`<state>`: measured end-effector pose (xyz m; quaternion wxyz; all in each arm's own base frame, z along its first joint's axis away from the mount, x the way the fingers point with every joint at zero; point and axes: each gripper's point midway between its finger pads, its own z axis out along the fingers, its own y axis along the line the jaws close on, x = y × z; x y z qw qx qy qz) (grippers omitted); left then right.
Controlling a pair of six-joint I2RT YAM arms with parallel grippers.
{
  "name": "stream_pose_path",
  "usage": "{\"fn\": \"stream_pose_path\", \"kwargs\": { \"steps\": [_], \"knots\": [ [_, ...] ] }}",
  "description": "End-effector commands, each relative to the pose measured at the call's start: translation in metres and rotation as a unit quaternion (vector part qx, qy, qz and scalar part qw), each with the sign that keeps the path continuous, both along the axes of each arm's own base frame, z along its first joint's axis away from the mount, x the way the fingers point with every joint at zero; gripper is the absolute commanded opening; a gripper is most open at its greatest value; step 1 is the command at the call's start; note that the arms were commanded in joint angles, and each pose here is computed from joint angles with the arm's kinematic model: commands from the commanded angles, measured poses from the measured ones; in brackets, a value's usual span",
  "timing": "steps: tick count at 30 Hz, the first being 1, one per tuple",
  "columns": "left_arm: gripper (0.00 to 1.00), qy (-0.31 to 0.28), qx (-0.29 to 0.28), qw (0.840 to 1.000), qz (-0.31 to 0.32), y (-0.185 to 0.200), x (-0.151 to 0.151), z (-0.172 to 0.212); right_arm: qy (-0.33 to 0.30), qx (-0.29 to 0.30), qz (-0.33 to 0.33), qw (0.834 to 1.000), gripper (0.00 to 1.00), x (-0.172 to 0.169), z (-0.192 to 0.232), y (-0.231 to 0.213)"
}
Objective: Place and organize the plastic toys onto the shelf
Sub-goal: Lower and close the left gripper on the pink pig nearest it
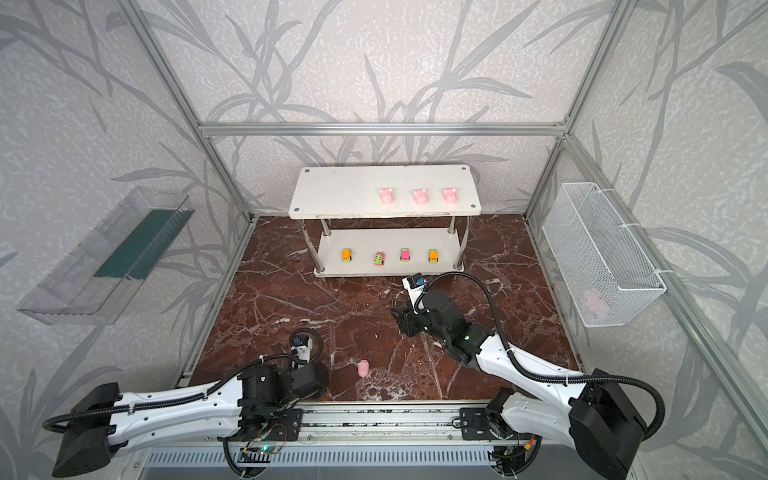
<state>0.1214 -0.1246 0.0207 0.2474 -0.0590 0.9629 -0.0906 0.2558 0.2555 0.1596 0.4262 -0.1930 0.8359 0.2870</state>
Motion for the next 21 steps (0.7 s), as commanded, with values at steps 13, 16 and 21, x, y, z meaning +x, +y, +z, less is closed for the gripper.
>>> {"fn": "stream_pose_path", "kwargs": {
  "steps": [13, 16, 21],
  "knots": [
    [0.32, -0.052, 0.019, 0.998, 0.019, 0.01, 0.016, 0.002, 0.012, 0.012, -0.014, 1.0, 0.55, 0.011, -0.008, 0.0],
    [0.31, -0.057, 0.022, 0.998, 0.017, 0.008, 0.019, 0.007, 0.017, 0.012, -0.017, 1.0, 0.55, 0.013, -0.011, -0.001],
    [0.31, -0.064, 0.028, 0.998, 0.007, 0.004, 0.028, 0.027, 0.024, 0.011, -0.02, 0.999, 0.54, 0.014, -0.016, -0.002]
  ]
}}
